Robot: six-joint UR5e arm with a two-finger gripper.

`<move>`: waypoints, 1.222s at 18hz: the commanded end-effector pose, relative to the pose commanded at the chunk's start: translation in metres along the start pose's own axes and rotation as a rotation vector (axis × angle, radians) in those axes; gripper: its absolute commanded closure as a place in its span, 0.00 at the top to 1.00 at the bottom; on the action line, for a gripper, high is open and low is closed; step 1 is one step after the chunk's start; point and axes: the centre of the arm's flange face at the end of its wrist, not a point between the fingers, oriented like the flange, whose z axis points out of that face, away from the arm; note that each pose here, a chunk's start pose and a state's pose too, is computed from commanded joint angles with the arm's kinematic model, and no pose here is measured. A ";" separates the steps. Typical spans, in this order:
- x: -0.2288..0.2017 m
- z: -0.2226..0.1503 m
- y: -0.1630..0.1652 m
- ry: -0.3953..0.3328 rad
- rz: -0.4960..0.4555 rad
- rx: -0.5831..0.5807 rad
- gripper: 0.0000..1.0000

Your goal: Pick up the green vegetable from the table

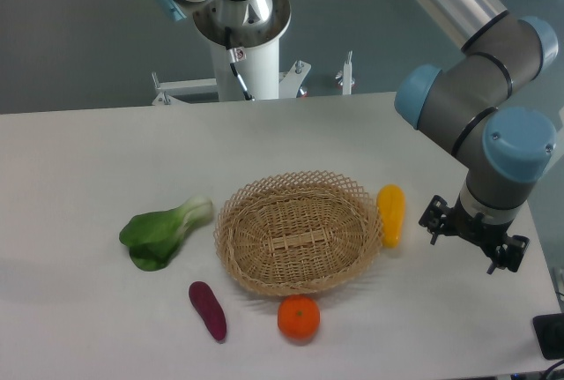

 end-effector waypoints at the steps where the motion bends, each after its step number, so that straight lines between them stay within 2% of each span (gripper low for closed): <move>1: 0.000 0.000 0.000 0.000 -0.003 0.000 1.00; 7: 0.003 0.004 -0.002 0.003 -0.028 0.004 1.00; 11: 0.010 0.007 -0.003 -0.083 -0.117 0.070 1.00; 13: 0.018 0.005 -0.006 -0.082 -0.120 0.068 1.00; 17: 0.058 -0.004 -0.022 -0.029 -0.149 0.123 1.00; 22: 0.133 -0.011 -0.075 0.023 -0.147 0.137 1.00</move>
